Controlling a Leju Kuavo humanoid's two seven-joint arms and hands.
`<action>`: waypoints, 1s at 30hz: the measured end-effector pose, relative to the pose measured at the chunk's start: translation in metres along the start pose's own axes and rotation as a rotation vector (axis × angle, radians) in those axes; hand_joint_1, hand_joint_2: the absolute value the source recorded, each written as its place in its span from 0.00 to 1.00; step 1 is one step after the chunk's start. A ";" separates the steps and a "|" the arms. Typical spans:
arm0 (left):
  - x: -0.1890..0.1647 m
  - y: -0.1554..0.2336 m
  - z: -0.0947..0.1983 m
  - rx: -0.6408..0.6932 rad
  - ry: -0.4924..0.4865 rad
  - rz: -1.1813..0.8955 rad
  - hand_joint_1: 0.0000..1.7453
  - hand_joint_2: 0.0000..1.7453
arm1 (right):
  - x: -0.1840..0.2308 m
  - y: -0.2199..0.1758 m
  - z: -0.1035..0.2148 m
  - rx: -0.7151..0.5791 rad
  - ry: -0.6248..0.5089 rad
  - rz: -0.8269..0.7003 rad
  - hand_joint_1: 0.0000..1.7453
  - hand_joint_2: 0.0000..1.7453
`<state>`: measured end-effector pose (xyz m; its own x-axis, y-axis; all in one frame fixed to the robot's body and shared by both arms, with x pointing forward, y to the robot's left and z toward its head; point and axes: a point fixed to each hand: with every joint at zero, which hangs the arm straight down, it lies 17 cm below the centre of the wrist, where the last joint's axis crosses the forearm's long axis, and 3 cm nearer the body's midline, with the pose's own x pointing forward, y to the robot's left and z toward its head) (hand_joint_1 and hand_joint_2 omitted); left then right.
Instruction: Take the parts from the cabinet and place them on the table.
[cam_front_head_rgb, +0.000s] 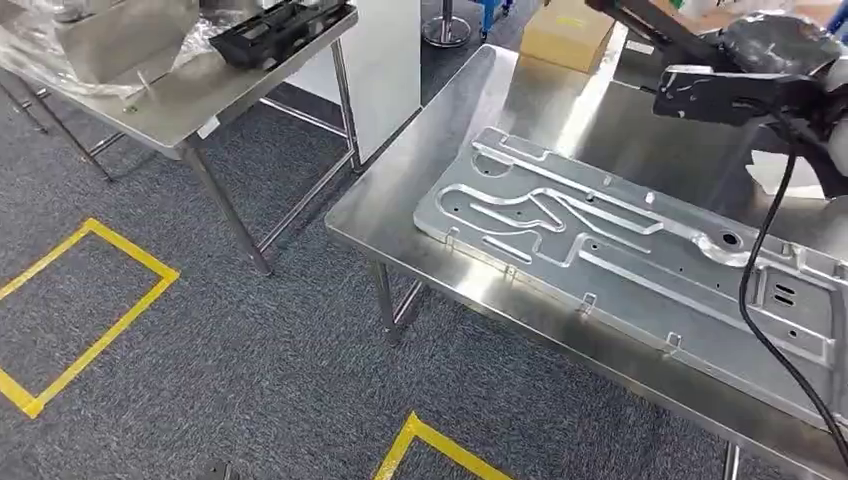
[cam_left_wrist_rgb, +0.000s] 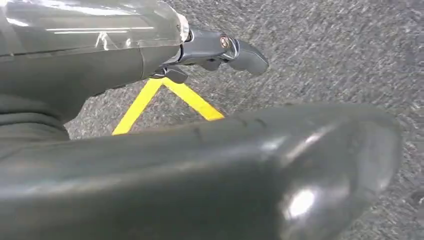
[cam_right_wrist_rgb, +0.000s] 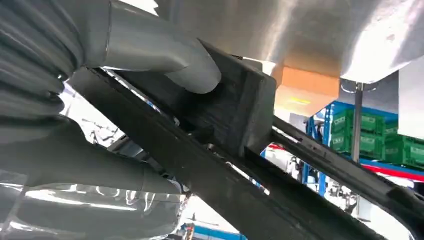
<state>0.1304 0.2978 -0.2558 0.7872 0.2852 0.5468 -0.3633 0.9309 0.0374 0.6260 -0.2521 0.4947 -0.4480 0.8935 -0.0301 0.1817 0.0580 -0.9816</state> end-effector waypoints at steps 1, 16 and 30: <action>-0.001 0.001 0.000 0.001 0.001 -0.001 0.00 0.00 | 0.000 0.002 0.000 0.002 0.000 -0.001 1.00 1.00; 0.006 0.001 0.001 -0.008 -0.039 0.020 0.00 0.00 | -0.011 0.047 0.006 0.008 0.027 -0.065 1.00 1.00; 0.009 0.000 0.001 -0.010 -0.053 0.027 0.00 0.00 | 0.009 0.203 0.033 0.146 -0.010 -0.167 1.00 1.00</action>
<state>0.1367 0.3006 -0.2502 0.7496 0.2979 0.5911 -0.3788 0.9254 0.0140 0.6299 -0.2466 0.2889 -0.4700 0.8724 0.1345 -0.0242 0.1396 -0.9899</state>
